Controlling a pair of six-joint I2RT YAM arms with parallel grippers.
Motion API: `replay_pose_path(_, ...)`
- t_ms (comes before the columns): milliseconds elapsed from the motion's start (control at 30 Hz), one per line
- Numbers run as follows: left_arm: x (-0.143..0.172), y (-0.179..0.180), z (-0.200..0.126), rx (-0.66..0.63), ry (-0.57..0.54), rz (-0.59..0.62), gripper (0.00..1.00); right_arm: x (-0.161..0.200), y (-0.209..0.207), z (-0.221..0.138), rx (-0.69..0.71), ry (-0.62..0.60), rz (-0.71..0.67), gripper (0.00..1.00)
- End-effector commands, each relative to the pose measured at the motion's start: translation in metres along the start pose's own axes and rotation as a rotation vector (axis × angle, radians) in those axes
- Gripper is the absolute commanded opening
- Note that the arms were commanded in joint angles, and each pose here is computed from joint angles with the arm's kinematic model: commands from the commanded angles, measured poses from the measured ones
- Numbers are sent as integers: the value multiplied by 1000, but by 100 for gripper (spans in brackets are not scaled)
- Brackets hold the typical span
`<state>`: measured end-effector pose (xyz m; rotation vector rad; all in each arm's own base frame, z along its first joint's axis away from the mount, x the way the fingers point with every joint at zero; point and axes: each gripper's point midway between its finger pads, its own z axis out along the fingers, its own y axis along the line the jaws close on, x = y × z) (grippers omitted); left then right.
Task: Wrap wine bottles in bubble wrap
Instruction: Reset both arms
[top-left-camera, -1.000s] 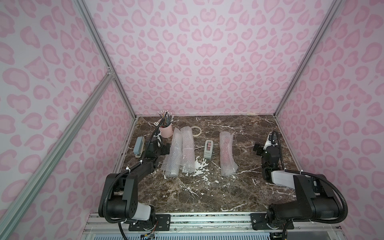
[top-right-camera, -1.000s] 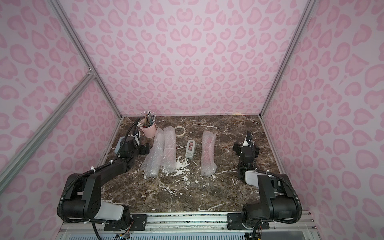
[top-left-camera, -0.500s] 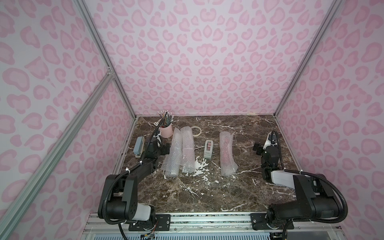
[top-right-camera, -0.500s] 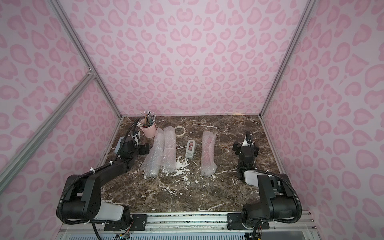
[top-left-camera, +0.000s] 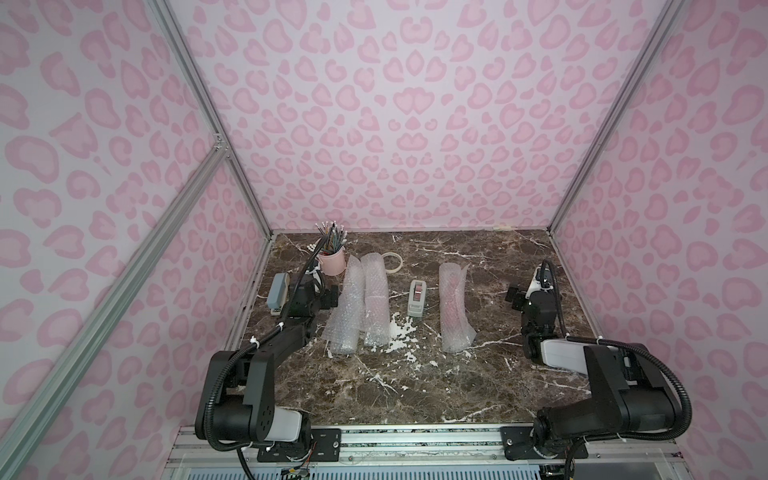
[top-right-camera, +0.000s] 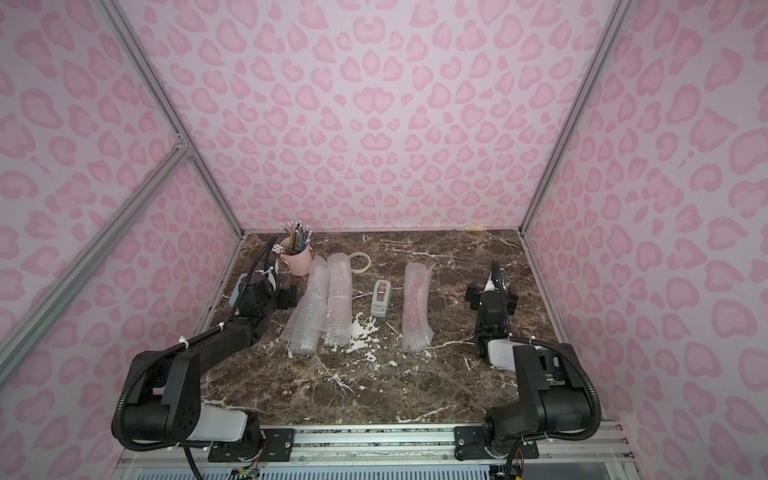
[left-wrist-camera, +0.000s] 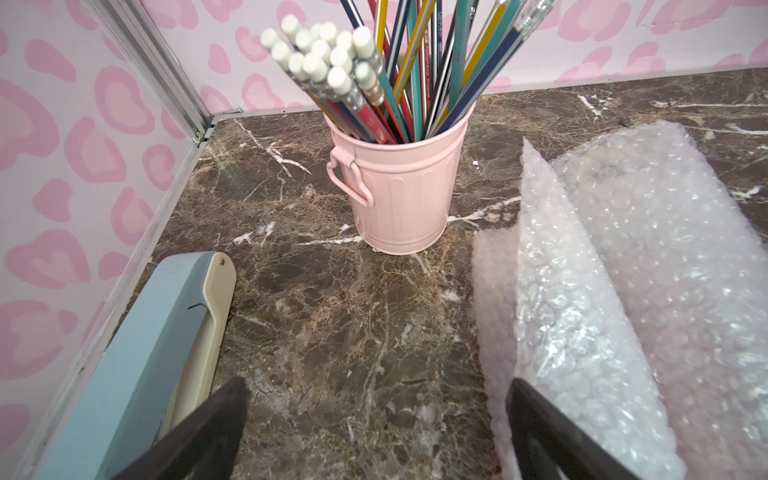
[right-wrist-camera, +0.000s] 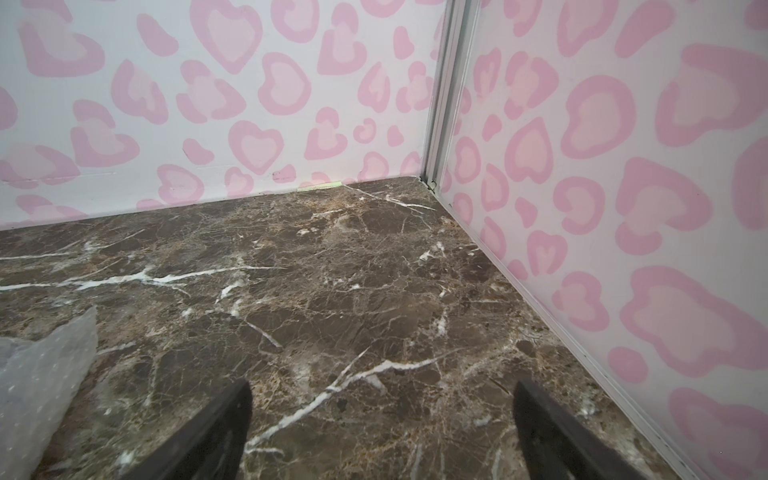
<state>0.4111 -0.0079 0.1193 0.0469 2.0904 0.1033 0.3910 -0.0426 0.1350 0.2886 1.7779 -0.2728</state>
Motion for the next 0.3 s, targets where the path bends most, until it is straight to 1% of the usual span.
replay_pose_path(0, -5, 2, 1, -10, -23, -15, 98, -7, 0, -2, 1, -33, 2, 99)
replay_pose_path(267, -4, 3, 2, -21, -16, -17, 98, -5, 0, 2, 11, -19, 0, 99)
